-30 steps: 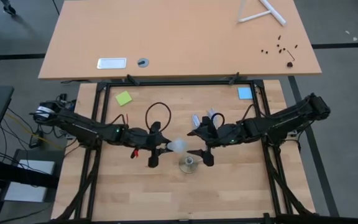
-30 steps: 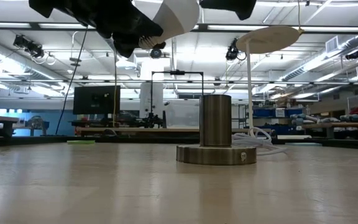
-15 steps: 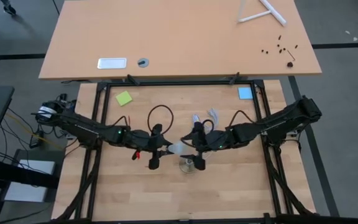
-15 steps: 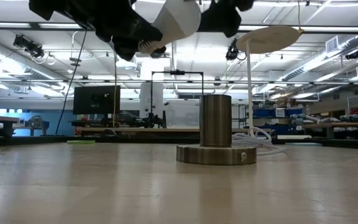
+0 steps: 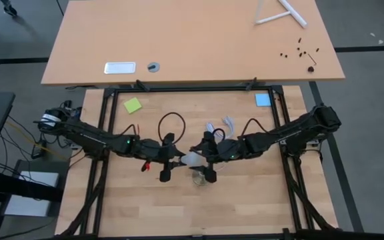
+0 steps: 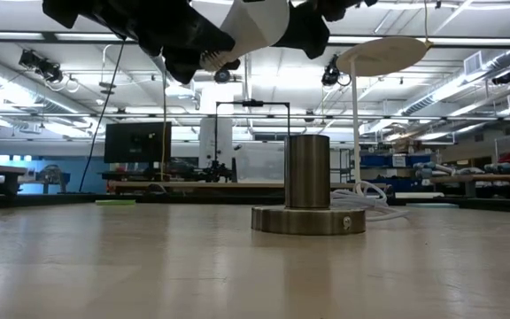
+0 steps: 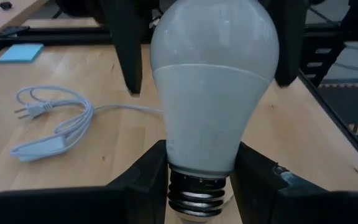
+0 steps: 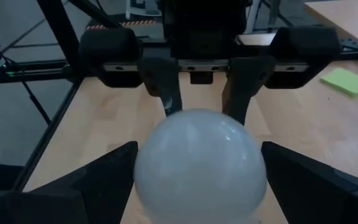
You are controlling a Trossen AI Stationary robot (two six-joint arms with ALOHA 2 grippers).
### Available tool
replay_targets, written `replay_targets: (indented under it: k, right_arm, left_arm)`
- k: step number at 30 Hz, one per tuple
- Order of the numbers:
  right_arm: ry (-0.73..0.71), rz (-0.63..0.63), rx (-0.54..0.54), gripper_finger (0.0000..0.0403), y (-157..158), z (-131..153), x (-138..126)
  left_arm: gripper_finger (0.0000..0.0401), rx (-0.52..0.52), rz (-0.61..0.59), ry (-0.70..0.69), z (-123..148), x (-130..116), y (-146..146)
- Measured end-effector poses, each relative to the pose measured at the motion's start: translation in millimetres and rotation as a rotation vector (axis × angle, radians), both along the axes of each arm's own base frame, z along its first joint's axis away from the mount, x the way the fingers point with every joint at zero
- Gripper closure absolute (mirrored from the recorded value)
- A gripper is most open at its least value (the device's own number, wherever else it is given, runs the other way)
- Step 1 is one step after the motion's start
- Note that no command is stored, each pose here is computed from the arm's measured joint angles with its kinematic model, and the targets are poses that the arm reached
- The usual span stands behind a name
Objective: Screw lightbulb
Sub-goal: Insert the lightbulb into the lamp
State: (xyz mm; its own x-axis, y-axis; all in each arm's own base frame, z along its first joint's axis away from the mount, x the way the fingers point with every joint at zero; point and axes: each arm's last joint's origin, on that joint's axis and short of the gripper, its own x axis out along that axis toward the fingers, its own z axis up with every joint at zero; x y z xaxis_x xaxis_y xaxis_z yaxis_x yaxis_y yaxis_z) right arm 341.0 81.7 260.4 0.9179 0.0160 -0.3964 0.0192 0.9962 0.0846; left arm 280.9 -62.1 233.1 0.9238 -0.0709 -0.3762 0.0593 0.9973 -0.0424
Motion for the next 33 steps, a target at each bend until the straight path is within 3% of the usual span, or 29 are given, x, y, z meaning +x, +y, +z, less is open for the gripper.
replay_targets:
  k: [10,23,33]
  right_arm:
    - [0.025,0.007,0.005,0.0062,0.6,-2.1,-1.2]
    - [0.043,0.006,0.016,0.0162,0.2,-3.3,-2.0]
    - [0.042,0.017,0.019,0.0188,0.3,-3.2,-1.9]
  left_arm:
    - [0.0265,-0.015,-0.003,-0.050,4.8,1.8,-0.5]
    - [0.0261,-0.022,-0.003,-0.073,6.9,2.5,-0.7]
    - [0.0231,-0.050,0.004,-0.077,7.5,2.7,-0.8]
